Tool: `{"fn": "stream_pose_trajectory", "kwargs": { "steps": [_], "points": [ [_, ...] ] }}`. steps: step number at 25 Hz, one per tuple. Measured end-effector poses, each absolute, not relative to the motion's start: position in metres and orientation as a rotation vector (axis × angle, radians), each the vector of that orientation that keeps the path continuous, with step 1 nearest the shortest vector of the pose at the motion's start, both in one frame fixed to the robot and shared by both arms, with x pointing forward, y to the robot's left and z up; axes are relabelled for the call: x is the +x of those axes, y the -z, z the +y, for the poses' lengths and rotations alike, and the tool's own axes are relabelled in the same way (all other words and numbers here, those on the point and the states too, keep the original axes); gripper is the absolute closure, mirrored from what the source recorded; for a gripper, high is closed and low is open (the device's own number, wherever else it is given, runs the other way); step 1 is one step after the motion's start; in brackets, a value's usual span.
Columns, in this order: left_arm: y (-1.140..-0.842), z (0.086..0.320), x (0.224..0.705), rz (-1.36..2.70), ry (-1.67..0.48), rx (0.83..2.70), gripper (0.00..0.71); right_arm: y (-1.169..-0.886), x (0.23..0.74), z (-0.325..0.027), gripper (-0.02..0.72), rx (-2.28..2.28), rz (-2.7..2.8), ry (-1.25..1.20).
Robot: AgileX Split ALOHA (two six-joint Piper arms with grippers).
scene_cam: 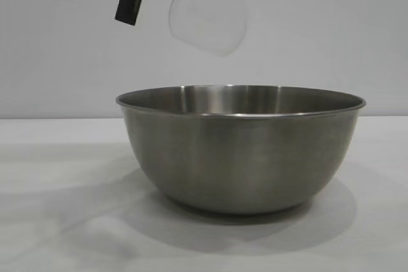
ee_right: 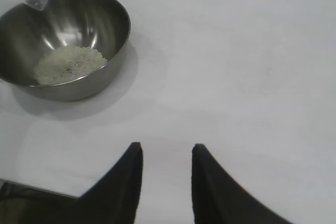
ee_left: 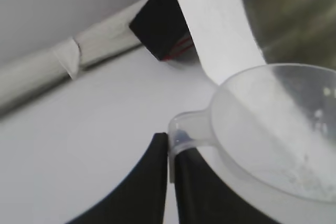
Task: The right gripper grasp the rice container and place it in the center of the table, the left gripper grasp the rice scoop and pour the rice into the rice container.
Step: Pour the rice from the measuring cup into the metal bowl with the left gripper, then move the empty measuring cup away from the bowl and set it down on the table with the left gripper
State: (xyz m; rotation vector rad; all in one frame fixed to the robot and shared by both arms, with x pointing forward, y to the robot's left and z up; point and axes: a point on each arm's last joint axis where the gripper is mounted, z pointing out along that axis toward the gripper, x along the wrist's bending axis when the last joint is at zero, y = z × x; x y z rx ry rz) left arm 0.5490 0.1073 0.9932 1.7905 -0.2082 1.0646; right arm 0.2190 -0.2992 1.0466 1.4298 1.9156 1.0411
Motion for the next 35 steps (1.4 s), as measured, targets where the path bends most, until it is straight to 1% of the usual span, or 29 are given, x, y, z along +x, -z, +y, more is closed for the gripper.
{"fn": "stream_pose_trajectory", "kwargs": {
  "steps": [3,5,7,8,10,13,18,23,27,30,31,32,33,35],
  "points": [
    [-0.997,0.129,0.567,0.217,-0.992,1.715,0.71,-1.047,0.219,-0.299,0.467,1.43,1.916,-1.041],
    [-0.998,0.15,0.578,0.459,-0.935,1.625,0.71,-1.047,0.219,-0.299,0.467,1.43,1.916,-1.041],
    [-0.993,0.177,0.583,0.685,-0.877,1.509,0.71,-1.047,0.219,-0.299,0.467,1.43,1.916,-1.041],
    [-0.99,0.189,0.584,0.771,-0.864,1.464,0.71,-1.047,0.219,-0.299,0.467,1.43,1.916,-1.041],
    [-0.975,0.208,0.579,0.881,-0.869,1.447,0.71,-1.047,0.219,-0.299,0.467,1.43,1.915,-1.041],
    [-0.948,0.223,0.571,0.963,-0.918,1.489,0.71,-1.047,0.22,-0.3,0.467,1.424,1.905,-1.042],
    [-0.911,0.233,0.563,1.043,-0.946,1.475,0.71,-1.043,0.227,-0.298,0.467,1.407,1.876,-1.063],
    [-0.875,0.236,0.559,1.116,-0.912,1.528,0.71,-1.043,0.228,-0.298,0.467,1.403,1.87,-1.068],
    [-0.857,0.237,0.557,1.154,-0.891,1.557,0.71,-1.043,0.228,-0.298,0.467,1.402,1.869,-1.066],
    [-0.854,0.237,0.557,1.163,-0.885,1.565,0.71,-1.043,0.228,-0.298,0.467,1.402,1.868,-1.063],
    [-0.854,0.237,0.557,1.162,-0.885,1.564,0.66,-1.043,0.228,-0.298,0.467,1.402,1.868,-1.063],
    [-0.854,0.237,0.557,1.155,-0.892,1.574,0.66,-1.043,0.228,-0.298,0.467,1.402,1.868,-1.063],
    [-0.853,0.237,0.557,1.148,-0.892,1.586,0.599,-1.043,0.228,-0.298,0.467,1.401,1.867,-1.063],
    [-0.852,0.237,0.554,1.139,-0.893,1.602,0.541,-1.043,0.228,-0.298,0.467,1.401,1.867,-1.063]
  ]
}}
